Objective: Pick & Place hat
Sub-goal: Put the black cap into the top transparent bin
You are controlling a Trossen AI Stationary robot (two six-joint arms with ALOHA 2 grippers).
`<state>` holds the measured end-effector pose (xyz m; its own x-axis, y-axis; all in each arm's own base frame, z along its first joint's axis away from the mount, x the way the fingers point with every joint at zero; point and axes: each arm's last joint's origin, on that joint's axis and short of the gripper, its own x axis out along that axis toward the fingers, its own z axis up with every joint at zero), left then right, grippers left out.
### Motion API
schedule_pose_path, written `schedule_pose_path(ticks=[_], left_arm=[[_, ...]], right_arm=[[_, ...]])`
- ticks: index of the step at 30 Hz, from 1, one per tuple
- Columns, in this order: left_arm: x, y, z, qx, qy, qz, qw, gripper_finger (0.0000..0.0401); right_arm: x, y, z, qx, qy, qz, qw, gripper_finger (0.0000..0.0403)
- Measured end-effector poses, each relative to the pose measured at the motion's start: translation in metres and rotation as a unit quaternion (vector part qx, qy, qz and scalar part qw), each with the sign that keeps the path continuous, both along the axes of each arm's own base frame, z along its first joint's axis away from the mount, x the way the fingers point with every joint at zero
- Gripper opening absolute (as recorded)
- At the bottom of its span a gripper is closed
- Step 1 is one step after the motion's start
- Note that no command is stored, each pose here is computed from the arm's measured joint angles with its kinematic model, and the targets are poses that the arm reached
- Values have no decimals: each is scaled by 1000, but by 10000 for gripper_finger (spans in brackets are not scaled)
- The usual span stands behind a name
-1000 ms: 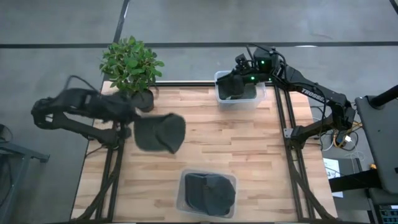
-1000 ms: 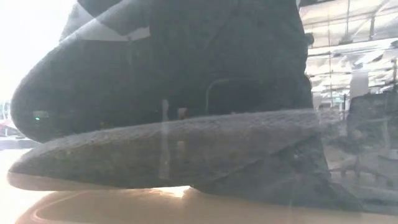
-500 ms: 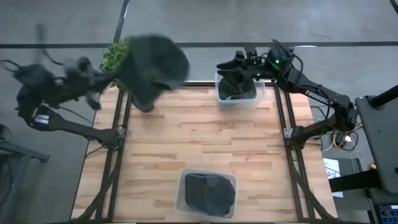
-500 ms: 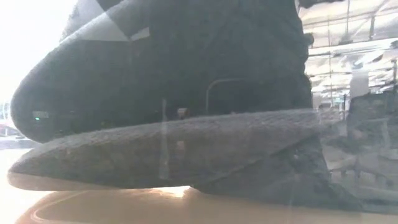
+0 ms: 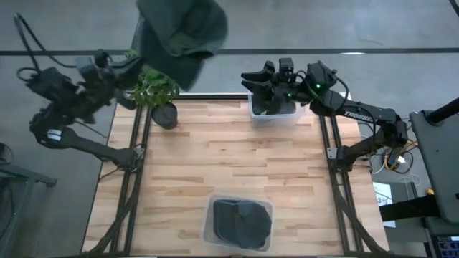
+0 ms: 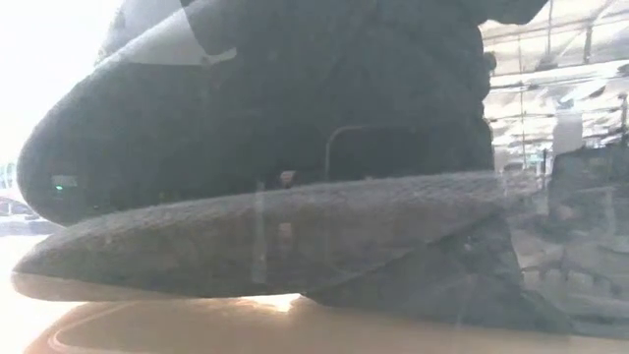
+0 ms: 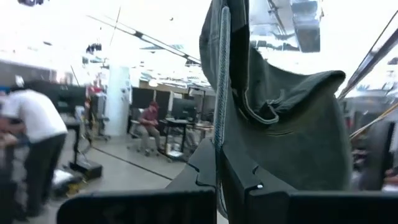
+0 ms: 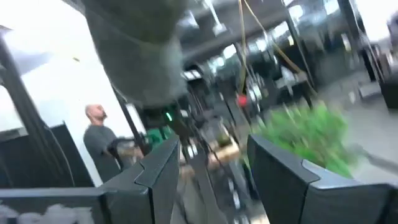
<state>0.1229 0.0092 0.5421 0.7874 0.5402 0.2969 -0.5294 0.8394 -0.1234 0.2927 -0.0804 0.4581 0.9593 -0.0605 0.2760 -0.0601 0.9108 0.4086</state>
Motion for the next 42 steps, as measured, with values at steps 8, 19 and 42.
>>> schedule_pose_path(ticks=[8,19,42], left_arm=[[52,3,-6,55,45,59,996,1],[73,6,-9,105,84,104,985,1],[31,8,4,96,32,126,987,1]], right_arm=[[29,42,2,-69,-45,-114,990,183],[54,61,3,-68,-31,-173,982,183],[50,64,10,-55,-69,-173,981,183]])
